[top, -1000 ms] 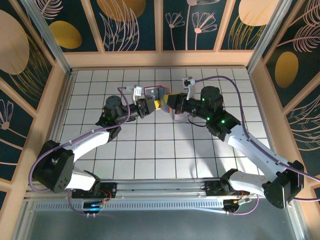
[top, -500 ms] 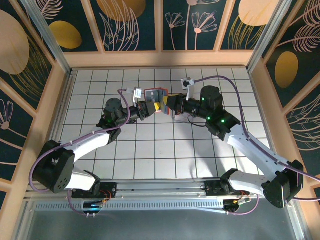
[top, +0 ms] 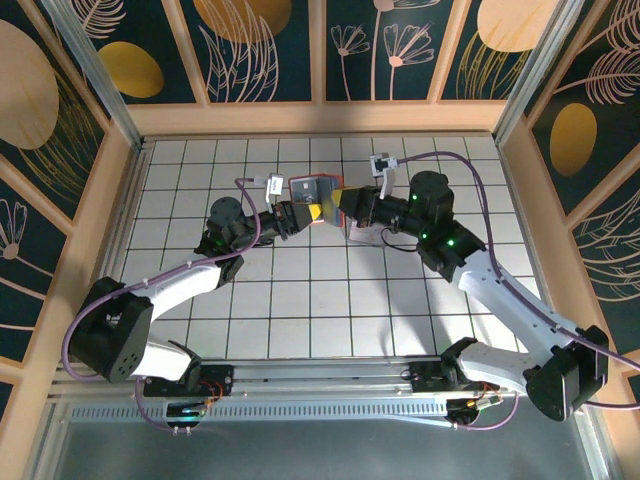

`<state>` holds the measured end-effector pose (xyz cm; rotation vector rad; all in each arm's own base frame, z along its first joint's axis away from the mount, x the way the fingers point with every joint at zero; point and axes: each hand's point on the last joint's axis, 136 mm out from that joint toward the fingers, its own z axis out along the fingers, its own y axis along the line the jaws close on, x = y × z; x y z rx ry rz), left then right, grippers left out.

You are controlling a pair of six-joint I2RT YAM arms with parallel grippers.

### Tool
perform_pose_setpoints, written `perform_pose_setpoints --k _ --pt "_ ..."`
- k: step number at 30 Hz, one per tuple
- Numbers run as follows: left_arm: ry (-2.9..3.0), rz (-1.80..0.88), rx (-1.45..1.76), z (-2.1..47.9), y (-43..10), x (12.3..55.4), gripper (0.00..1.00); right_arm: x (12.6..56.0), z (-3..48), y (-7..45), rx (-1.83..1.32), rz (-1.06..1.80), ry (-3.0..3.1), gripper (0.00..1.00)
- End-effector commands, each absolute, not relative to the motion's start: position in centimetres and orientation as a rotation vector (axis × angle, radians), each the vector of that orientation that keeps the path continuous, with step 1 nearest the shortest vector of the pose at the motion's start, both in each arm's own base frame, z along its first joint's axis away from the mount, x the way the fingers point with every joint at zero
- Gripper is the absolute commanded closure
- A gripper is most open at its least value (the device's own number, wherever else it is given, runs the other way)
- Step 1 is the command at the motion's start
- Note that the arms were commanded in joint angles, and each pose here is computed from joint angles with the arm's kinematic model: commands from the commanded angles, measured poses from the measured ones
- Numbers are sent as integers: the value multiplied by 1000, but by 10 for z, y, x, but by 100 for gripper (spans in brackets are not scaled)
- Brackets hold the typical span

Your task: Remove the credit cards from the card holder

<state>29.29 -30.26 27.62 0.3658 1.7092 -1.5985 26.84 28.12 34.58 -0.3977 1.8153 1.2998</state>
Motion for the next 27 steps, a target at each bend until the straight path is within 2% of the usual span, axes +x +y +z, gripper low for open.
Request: perform_pose_setpoints --k 1,6,9,14,19,27 --pt "1633 -1663 454 290 -307 278 100 261 367 282 -427 1369 1716 89" --pt "1624 -1673 464 293 -309 278 100 259 364 284 -434 1420 1713 84" --pt "1614 -1675 472 295 -309 278 100 255 367 288 -455 1479 1695 84" --pt "1600 -1676 483 297 -310 277 100 256 366 296 -469 1539 1695 85" --pt "1592 -1675 488 299 -309 276 100 259 363 298 -458 1562 1700 92" --pt "1592 -1651 492 302 -306 273 100 276 344 286 -348 1399 1793 93"
